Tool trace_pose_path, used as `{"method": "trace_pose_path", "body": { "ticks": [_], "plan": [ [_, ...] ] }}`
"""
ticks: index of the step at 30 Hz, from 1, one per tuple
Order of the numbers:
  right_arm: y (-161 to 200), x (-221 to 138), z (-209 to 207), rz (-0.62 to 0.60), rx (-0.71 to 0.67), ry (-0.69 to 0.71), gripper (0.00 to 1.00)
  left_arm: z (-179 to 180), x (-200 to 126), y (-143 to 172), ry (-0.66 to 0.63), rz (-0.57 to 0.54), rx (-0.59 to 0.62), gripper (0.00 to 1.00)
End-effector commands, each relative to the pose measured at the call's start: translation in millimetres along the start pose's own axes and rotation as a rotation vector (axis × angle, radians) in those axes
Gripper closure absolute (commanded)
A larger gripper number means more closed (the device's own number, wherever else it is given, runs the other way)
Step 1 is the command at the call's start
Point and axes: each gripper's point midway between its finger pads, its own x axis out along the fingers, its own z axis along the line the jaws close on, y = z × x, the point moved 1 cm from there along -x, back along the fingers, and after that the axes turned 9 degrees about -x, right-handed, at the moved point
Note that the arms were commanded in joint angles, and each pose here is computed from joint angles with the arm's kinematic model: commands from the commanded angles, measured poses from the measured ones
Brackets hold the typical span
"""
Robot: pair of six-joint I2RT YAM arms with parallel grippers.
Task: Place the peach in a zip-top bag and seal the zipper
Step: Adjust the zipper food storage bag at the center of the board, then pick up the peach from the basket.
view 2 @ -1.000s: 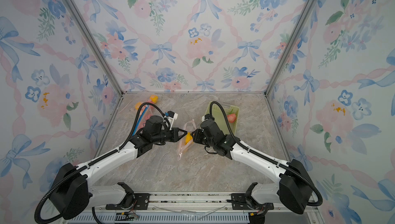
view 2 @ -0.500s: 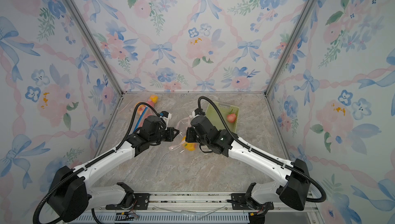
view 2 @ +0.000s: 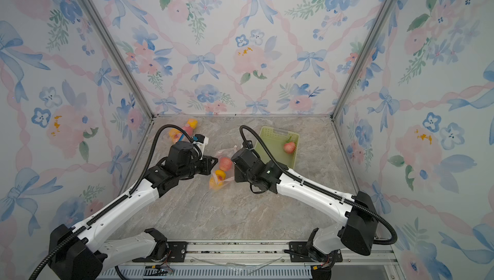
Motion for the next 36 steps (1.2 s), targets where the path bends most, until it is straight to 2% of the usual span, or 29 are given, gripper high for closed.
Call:
{"method": "trace_pose_path", "body": {
  "ticks": [1,2,4,8,12,16,23,36],
  "plan": [
    [-16,-10,2,-0.032,-0.010,-0.019,0.96,11,9,8,-0.042,0.039,0.010,0.96],
    [-18,-11,1,-0.036,-0.007,-0.022,0.93,14,11,10,-0.052,0.048,0.007,0.97],
    [-21,-15,-1,-0.040,-0.002,-0.041,0.75,16,14,10,-0.062,0.052,0.004,0.98],
    [-30,-24,-12,-0.055,0.023,-0.080,0.57,15,11,4,-0.069,0.029,0.010,0.98],
    [-47,-33,-50,-0.066,0.037,-0.019,0.46,13,8,1,-0.062,0.014,0.006,0.98],
    [-55,-23,-113,-0.006,0.053,0.144,0.35,11,5,0,-0.056,0.006,0.003,0.98],
    [-58,21,-203,0.144,0.066,0.329,0.31,12,7,3,-0.049,0.004,-0.004,0.98],
    [-62,115,-263,0.339,-0.040,0.486,0.29,10,12,8,-0.029,0.016,-0.011,0.98]
  ]
}}
